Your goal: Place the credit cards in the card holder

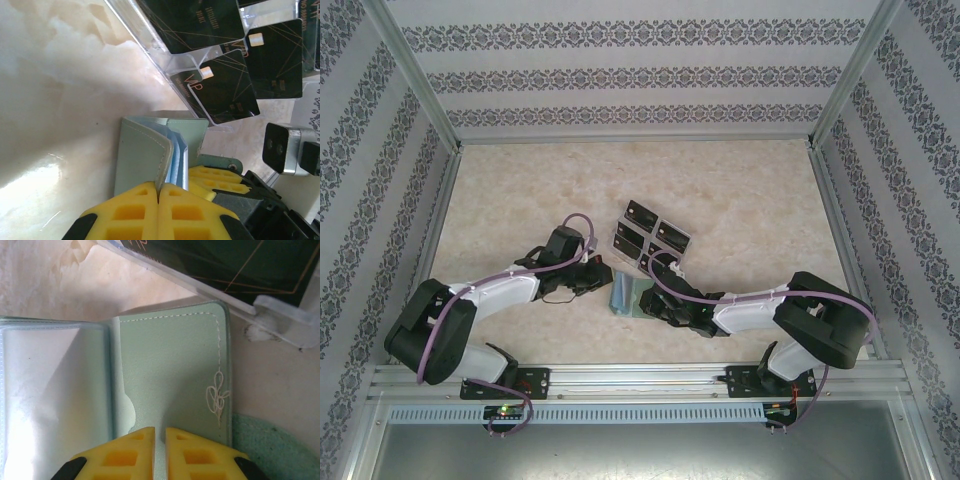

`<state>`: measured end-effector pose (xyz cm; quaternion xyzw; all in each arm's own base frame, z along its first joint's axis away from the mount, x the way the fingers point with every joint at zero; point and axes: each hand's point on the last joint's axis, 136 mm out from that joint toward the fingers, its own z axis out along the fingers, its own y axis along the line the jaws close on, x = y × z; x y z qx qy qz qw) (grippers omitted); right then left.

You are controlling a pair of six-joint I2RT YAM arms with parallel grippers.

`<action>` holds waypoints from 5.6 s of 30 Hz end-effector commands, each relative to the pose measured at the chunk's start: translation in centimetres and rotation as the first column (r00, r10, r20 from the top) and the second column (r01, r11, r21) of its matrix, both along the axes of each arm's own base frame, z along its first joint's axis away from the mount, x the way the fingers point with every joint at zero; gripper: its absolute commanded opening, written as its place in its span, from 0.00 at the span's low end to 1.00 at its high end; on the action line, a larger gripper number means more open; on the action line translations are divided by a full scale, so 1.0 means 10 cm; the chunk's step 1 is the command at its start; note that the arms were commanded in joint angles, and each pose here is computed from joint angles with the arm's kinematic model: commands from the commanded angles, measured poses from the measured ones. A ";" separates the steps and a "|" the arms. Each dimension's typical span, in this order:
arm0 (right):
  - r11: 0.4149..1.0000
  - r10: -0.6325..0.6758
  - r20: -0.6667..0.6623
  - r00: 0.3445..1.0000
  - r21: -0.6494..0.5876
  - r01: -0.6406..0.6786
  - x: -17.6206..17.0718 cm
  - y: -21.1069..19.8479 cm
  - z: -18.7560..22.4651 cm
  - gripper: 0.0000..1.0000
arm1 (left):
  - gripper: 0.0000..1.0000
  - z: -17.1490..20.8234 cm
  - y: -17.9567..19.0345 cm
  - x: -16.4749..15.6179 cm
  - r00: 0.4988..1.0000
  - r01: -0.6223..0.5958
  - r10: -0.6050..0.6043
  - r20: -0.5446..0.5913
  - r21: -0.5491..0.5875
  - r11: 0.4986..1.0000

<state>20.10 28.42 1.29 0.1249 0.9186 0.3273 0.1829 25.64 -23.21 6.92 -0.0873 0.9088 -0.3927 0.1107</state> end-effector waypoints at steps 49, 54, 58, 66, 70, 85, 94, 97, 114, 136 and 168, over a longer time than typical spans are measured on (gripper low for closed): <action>0.981 0.128 0.018 0.992 -0.150 -0.123 0.03 -0.05 0.46 0.42 | 0.87 -0.31 0.68 -0.25 0.994 -0.108 0.098 0.045 0.424 0.899; 0.978 0.138 0.005 0.990 -0.159 -0.135 0.02 -0.02 0.43 0.42 | 1.00 -0.05 0.80 -0.15 0.984 -0.169 0.126 0.128 0.429 0.887; 0.976 0.131 -0.009 0.991 -0.174 -0.131 0.04 -0.02 0.35 0.42 | 1.00 0.06 0.79 -0.11 0.985 -0.151 0.097 0.145 0.435 0.887; 0.973 0.121 -0.025 0.992 -0.196 -0.123 0.07 -0.02 0.24 0.42 | 1.00 -0.24 0.75 -0.23 0.998 -0.054 0.040 0.039 0.472 0.880; 0.973 0.129 -0.029 0.991 -0.192 -0.132 0.08 0.02 0.24 0.42 | 1.00 -0.41 0.84 -0.32 0.999 0.000 0.027 -0.041 0.544 0.839; 0.973 0.173 -0.015 0.985 -0.154 -0.174 0.04 0.16 0.36 0.39 | 1.00 -0.57 0.85 -0.37 0.997 0.000 0.041 -0.065 0.541 0.841; 0.969 0.187 -0.018 0.982 -0.161 -0.187 -0.02 0.17 0.37 0.40 | 1.00 -0.59 0.83 -0.37 0.997 -0.001 0.043 -0.067 0.531 0.847; 0.968 0.192 -0.024 0.981 -0.161 -0.193 -0.04 0.18 0.36 0.40 | 1.00 -0.62 0.83 -0.38 0.996 0.004 0.043 -0.075 0.530 0.848; 0.945 0.217 0.003 0.976 -0.251 -0.210 -0.07 0.17 0.46 0.40 | 1.00 -0.69 0.86 -0.44 0.994 0.008 0.050 -0.094 0.534 0.846; 0.940 0.245 -0.073 0.967 -0.226 -0.255 -0.06 0.44 0.11 0.43 | 0.99 -0.89 0.89 -0.58 0.988 0.018 0.064 -0.139 0.522 0.853; 0.938 0.325 0.022 0.945 -0.133 -0.320 -0.02 0.82 0.58 0.42 | 1.00 -0.62 1.08 -0.44 0.961 -0.210 0.265 -0.075 0.424 0.881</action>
